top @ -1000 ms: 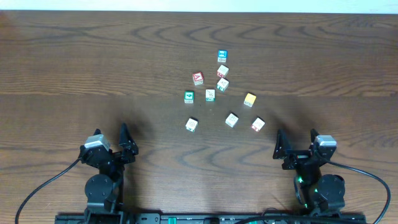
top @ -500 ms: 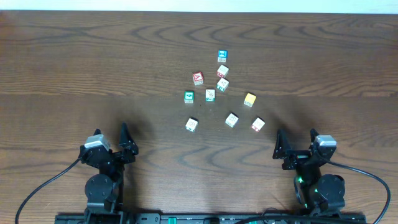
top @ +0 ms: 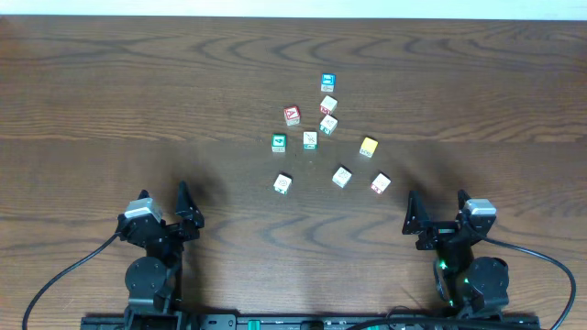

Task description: Lift 5 blocks

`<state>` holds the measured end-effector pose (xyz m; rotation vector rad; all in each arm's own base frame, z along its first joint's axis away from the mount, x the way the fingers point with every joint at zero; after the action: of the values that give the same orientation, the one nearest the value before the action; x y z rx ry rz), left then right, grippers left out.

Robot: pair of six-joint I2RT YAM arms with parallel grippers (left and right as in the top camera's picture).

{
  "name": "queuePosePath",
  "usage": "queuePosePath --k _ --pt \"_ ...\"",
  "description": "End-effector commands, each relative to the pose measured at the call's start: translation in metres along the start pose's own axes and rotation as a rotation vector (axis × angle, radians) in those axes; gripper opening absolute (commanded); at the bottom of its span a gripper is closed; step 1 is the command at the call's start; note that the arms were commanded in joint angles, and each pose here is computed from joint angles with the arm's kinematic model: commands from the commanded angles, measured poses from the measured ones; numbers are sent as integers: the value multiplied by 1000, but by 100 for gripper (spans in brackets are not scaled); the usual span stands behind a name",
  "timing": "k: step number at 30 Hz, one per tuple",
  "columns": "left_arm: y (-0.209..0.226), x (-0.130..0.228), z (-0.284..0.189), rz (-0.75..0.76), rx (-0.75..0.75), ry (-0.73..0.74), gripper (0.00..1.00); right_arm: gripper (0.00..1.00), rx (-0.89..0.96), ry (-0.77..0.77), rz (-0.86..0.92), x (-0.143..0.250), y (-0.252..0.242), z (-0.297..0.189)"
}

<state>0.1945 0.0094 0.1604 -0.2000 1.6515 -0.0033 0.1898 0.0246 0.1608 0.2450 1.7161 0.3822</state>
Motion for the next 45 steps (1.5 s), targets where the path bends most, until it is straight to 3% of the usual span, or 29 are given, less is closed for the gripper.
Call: queuePosePath --k 1,27,39,45 --pt "4 15 1 8 -19 53 77 99 -5 9 -14 3 0 1" --pt "4 15 1 8 -19 53 76 99 58 -22 -14 -1 -7 0" --pt "4 15 1 8 -19 53 77 99 -13 4 -9 2 2 1" --pt "4 15 1 8 -19 53 77 99 -208 49 -124 -3 29 -7"
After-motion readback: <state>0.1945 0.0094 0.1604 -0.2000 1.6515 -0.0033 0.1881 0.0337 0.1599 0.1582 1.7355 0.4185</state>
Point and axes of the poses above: each gripper's point midway between its finger pads, its own z axis out along the fingers, its own y axis along the line the jaws close on, x = y × z, the point moved 5 cm from there along -z, back along the fingers, and after that the axes turned 8 degrees about z, right-handed, at the moved point
